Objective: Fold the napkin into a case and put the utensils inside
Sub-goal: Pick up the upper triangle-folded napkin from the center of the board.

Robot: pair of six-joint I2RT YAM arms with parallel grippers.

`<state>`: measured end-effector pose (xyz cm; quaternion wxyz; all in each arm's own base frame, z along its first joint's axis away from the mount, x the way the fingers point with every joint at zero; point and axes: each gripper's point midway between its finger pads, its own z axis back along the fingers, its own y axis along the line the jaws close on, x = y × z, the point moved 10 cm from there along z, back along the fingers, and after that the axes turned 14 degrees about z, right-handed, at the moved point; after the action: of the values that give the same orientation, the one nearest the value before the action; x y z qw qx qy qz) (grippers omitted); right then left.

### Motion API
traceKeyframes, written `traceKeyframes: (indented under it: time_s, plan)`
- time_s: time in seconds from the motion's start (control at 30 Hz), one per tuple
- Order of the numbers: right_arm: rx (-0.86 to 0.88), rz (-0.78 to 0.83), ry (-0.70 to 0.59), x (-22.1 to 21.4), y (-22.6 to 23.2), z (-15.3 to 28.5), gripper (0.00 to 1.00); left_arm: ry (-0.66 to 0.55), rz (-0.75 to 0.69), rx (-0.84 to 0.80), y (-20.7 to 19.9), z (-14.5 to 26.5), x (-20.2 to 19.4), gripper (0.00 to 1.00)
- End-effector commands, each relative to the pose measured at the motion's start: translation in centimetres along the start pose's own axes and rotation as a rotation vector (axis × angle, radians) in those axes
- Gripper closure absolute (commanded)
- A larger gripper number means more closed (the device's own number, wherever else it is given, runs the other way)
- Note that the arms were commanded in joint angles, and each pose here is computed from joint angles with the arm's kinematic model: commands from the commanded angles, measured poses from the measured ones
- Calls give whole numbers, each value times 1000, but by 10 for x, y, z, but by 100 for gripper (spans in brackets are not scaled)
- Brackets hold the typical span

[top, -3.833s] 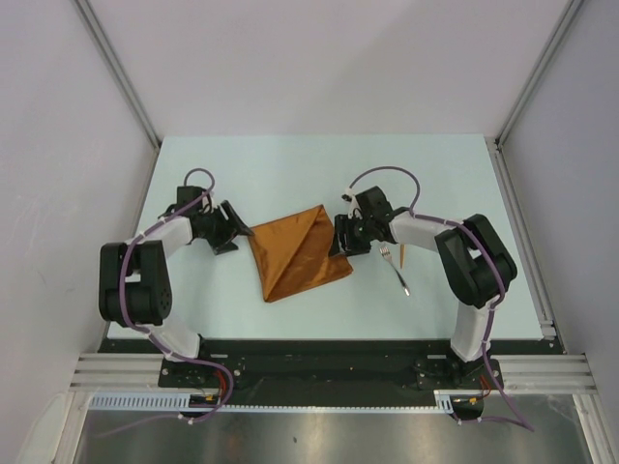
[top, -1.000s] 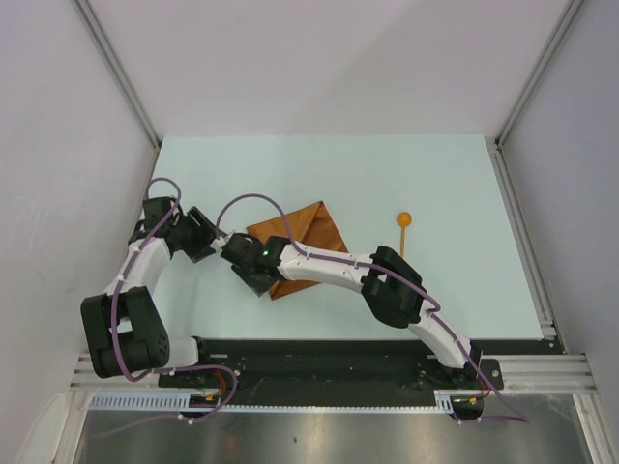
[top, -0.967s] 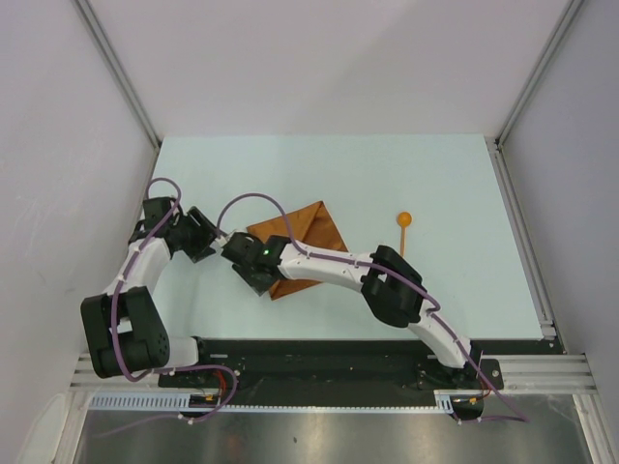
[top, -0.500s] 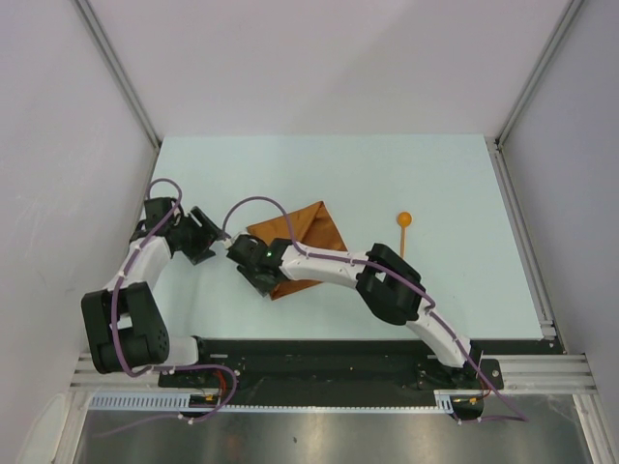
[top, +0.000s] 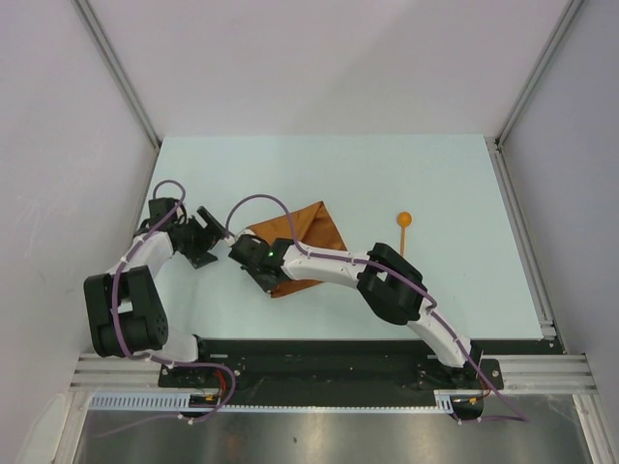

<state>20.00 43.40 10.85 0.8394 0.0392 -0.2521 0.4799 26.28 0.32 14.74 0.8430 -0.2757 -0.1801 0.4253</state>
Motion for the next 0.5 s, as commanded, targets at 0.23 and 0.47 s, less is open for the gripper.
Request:
traceKeyframes:
  time_s: [0.23, 0.47]
  plan:
    - [272, -149, -151, 2, -19, 27, 100, 157, -54, -99, -28, -36, -14, 13]
    - [320, -208, -190, 2, -31, 31, 100, 182, -67, -65, -35, -53, -20, 15]
